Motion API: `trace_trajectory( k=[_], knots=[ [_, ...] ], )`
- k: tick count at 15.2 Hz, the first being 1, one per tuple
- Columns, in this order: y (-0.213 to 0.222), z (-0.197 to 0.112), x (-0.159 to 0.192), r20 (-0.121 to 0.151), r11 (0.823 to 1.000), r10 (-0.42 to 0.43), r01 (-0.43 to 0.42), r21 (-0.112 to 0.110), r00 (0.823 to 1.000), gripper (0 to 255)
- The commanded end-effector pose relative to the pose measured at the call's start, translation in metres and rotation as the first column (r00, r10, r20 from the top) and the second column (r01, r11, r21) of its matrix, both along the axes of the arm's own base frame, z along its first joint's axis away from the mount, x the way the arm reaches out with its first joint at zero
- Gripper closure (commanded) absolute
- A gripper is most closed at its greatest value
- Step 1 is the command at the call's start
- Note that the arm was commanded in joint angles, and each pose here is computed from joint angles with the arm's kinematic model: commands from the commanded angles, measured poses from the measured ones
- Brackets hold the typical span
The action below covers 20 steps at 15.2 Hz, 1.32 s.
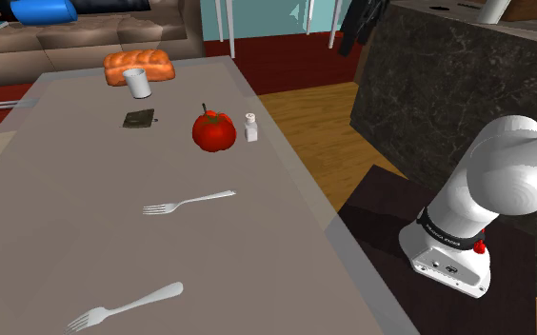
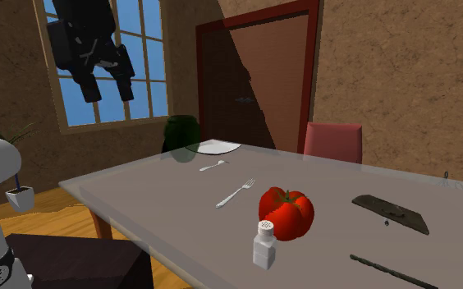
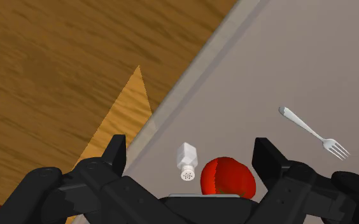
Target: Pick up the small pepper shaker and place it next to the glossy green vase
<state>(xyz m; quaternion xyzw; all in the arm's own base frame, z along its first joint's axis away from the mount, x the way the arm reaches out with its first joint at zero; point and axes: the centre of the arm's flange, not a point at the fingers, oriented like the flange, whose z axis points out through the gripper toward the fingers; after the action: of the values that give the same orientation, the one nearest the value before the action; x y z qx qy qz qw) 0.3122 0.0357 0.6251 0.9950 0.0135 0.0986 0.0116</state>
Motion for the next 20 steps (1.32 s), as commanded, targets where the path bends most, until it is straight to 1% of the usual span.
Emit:
trace_trajectory(
  k=[1,20],
  knots=[
    [0.000,0.000,0.000,0.000,1.000,0.000,0.000,0.000,1.000,0],
    [0.025,-0.164,0.184,0.029,0.998,-0.059,0.058,0.019,0.998,0]
  ],
)
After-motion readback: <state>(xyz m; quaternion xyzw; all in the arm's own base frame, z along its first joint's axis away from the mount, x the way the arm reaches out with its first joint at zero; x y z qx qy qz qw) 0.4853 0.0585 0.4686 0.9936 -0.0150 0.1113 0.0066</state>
